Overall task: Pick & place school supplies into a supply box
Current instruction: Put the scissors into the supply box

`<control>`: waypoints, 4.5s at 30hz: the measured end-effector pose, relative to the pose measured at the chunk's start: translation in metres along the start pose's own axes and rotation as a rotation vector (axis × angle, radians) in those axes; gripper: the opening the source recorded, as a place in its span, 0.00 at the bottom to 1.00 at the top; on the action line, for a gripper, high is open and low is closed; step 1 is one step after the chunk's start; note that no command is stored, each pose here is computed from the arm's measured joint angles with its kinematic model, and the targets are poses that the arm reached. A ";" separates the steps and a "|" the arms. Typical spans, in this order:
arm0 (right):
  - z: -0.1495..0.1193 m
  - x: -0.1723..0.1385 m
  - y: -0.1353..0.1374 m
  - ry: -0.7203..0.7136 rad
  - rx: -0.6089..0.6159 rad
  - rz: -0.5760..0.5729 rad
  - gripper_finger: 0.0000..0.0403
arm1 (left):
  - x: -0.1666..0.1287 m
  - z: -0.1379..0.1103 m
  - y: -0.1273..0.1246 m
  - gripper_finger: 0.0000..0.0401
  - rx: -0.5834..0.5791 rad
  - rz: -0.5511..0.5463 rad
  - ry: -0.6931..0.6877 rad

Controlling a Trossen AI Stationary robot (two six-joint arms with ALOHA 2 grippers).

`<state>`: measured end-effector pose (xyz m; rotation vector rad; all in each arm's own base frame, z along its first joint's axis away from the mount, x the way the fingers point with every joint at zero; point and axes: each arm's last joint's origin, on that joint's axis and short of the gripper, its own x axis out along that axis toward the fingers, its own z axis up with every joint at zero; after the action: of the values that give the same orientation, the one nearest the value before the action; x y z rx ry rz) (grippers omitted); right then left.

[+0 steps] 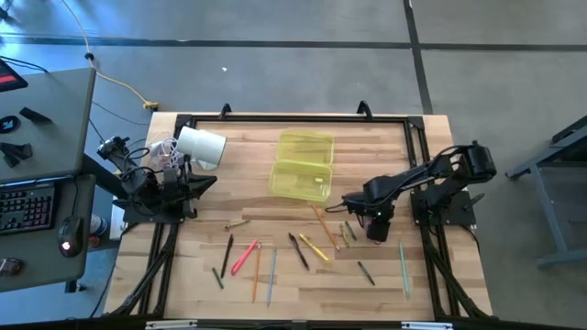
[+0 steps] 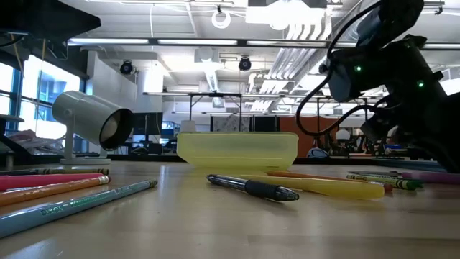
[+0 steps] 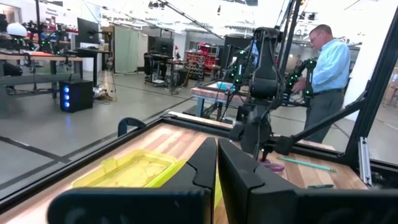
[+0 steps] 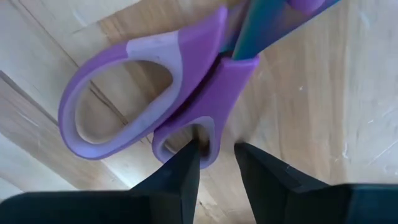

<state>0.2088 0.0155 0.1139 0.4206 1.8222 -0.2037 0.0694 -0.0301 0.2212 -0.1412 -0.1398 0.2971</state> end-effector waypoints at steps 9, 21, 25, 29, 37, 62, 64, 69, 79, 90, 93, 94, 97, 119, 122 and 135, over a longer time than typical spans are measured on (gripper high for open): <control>-0.002 -0.010 0.000 -0.063 0.034 0.026 0.27 | 0.000 0.000 0.000 0.13 -0.002 0.000 -0.001; 0.010 -0.018 -0.002 -0.282 -0.060 -0.178 0.27 | 0.000 0.000 0.000 0.13 0.002 -0.004 0.000; 0.011 -0.018 -0.002 -0.299 -0.063 -0.184 0.27 | 0.000 0.000 0.000 0.13 0.002 -0.004 0.000; 0.013 -0.019 -0.002 -0.321 -0.099 -0.209 0.27 | 0.000 0.000 0.000 0.13 0.002 -0.004 0.000; 0.017 -0.019 -0.002 -0.365 -0.154 -0.245 0.10 | 0.000 0.000 0.000 0.13 0.002 -0.004 0.000; 0.070 -0.160 0.010 -0.857 -0.250 -0.867 0.00 | 0.000 0.000 0.000 0.13 0.001 0.001 -0.001; 0.084 -0.161 0.004 -0.965 -0.379 -0.728 0.00 | 0.000 0.000 0.000 0.13 0.001 0.001 0.000; 0.095 -0.146 -0.018 -1.012 -0.438 -0.631 0.00 | 0.000 0.000 0.000 0.13 0.003 0.000 0.000; 0.092 -0.095 -0.035 -1.035 -0.524 -0.494 0.00 | 0.000 0.000 0.000 0.13 0.001 0.000 -0.001; 0.084 -0.074 -0.029 -1.022 -0.572 -0.298 0.01 | 0.000 0.000 0.000 0.13 -0.029 0.000 0.000; 0.085 -0.074 -0.029 -1.034 -0.551 -0.287 0.05 | 0.000 0.000 0.000 0.13 -0.034 -0.004 0.000; 0.084 -0.074 -0.029 -1.033 -0.563 -0.284 0.07 | 0.000 0.000 0.000 0.13 -0.039 -0.004 0.000; 0.084 -0.074 -0.028 -1.031 -0.611 -0.289 0.13 | 0.000 0.000 0.000 0.13 -0.046 -0.004 0.000; 0.131 -0.061 -0.037 -1.310 -0.501 -0.385 0.21 | 0.000 0.000 0.000 0.13 -0.046 -0.002 0.000; 0.142 -0.049 -0.038 -1.305 -0.460 -0.441 0.21 | 0.000 0.000 0.000 0.13 -0.046 0.002 0.000; 0.166 -0.058 -0.020 -1.277 -0.676 -0.414 0.21 | 0.000 -0.001 0.000 0.13 -0.040 0.001 0.004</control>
<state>0.3634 -0.0711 0.1194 -0.5070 0.5965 -0.0808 0.0695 -0.0302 0.2205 -0.1814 -0.1415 0.2947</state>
